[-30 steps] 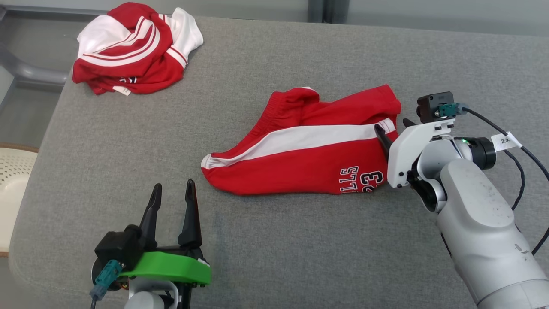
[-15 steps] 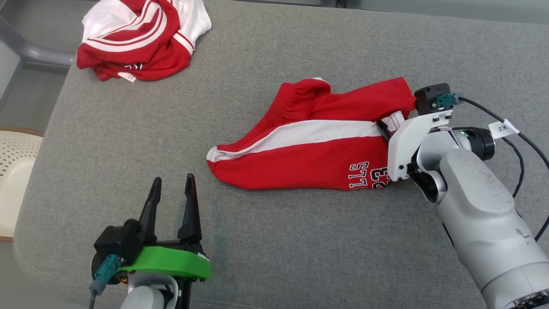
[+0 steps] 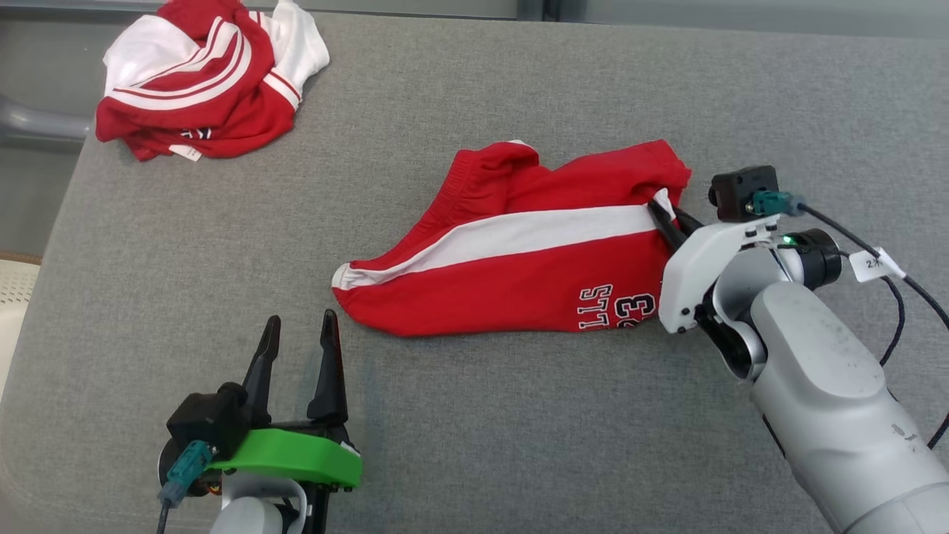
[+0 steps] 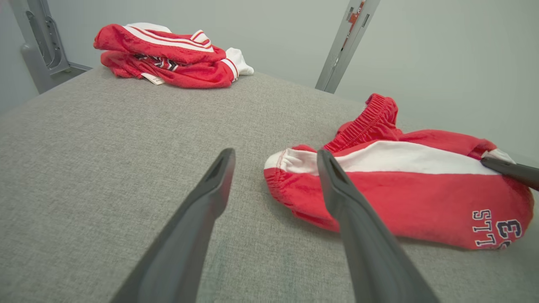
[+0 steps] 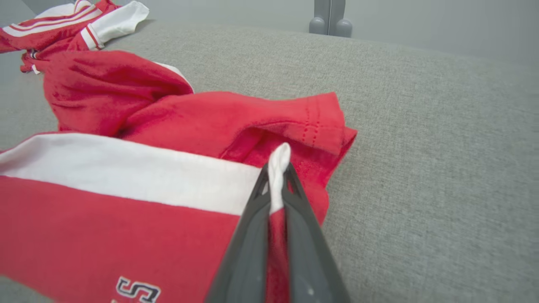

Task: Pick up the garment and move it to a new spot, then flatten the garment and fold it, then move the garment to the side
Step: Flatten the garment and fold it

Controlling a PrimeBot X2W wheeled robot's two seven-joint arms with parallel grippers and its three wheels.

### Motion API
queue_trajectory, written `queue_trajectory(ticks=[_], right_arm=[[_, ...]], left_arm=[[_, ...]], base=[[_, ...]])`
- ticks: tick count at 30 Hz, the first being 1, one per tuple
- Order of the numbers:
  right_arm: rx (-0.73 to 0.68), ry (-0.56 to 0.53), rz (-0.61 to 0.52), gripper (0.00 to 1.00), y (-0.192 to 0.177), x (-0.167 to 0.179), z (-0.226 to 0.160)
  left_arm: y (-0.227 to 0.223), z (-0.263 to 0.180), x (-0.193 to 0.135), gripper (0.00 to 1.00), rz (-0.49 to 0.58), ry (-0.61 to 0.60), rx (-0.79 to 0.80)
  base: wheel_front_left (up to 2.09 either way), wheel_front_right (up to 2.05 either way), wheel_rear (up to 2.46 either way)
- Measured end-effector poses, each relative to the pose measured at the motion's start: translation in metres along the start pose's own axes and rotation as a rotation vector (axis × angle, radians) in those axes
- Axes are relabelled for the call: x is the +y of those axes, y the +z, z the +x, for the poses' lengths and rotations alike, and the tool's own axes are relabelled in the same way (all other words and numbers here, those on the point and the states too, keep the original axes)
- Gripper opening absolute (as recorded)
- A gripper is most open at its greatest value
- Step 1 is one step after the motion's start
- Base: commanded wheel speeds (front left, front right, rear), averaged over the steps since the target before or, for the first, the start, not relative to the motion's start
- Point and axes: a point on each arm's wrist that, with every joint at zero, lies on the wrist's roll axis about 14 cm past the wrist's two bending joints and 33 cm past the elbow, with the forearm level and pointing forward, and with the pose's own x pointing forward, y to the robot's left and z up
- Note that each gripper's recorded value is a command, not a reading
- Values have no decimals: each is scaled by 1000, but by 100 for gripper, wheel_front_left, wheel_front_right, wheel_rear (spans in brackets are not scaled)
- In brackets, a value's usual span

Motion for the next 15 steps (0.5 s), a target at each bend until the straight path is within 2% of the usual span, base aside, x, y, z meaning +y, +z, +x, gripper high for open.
queue_trajectory(ticks=[6,15], right_arm=[[-72,-4,12,0,-8,-2,-28],[-172,-111,-27,0,-16,-26,-75]], left_arm=[[1,10,-11,100,-1,-38,-2],[-3,17,-22,100,-3,-79,8]], base=[[0,0,0],[0,0,0]])
